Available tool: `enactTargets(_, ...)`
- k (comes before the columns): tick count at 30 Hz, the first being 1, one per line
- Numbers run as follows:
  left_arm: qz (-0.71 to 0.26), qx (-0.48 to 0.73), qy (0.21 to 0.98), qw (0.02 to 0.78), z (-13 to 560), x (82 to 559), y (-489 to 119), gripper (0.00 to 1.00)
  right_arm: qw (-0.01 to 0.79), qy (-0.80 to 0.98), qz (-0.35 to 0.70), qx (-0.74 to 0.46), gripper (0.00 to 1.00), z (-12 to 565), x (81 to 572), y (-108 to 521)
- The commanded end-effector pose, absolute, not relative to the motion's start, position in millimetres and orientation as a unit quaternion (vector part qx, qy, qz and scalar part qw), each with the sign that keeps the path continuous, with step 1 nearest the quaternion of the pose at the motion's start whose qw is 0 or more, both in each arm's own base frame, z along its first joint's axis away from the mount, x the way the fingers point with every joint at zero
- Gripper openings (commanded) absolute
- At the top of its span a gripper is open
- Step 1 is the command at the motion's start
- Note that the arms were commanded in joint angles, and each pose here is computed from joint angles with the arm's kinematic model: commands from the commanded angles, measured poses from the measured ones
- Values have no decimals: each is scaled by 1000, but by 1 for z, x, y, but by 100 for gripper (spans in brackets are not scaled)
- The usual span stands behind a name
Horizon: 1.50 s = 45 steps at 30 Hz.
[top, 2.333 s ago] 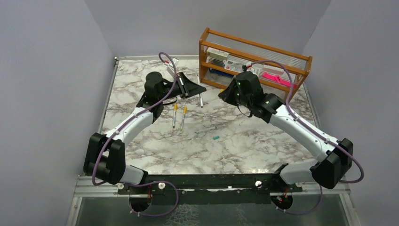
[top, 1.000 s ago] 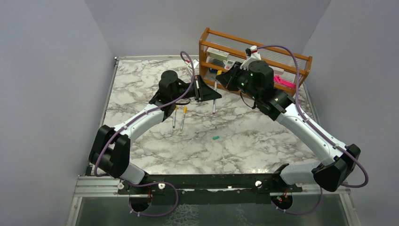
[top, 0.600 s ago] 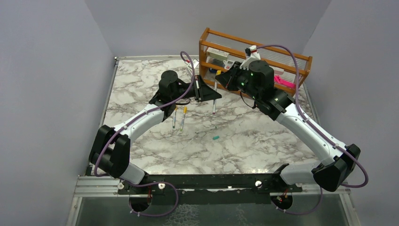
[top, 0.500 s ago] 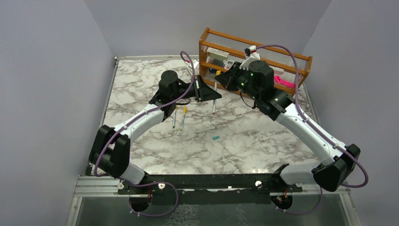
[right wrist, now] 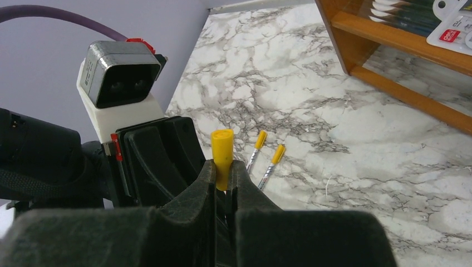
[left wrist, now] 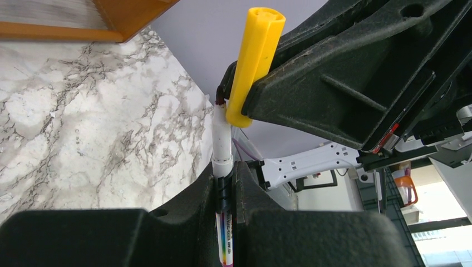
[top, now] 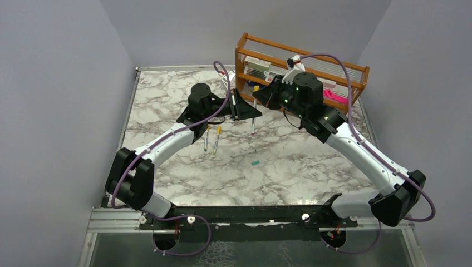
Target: Insert the pens into the pen caps
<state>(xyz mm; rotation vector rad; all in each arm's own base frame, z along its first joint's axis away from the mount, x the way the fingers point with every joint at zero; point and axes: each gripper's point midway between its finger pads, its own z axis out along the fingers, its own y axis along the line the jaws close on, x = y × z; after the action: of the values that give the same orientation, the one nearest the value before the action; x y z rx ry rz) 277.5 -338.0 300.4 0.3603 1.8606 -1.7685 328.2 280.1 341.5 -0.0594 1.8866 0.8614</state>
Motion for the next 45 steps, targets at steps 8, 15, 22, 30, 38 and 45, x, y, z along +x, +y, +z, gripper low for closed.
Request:
enactTargets(8,-666,169,664,296,322,270,-339,0,500,789,356,-30,1,334,319,275)
enactTargets(15,-666,171,662,297,323,269,-338,0,522,771,363,-23,1,353,326,276)
enactTargets(22,-665,170,666,291,318,265,-337,0,544,755,365,-25,1,367,333,277)
enactTargets(30,-667,173,665,290,318,263,-337,0,571,745,344,-15,1,375,341,269)
enactTargets(38,-667,175,664,289,319,264,-338,0,564,750,345,-19,1,368,338,269)
enactTargets(45,-667,175,663,291,321,264,-338,0,554,756,348,-25,1,358,336,272)
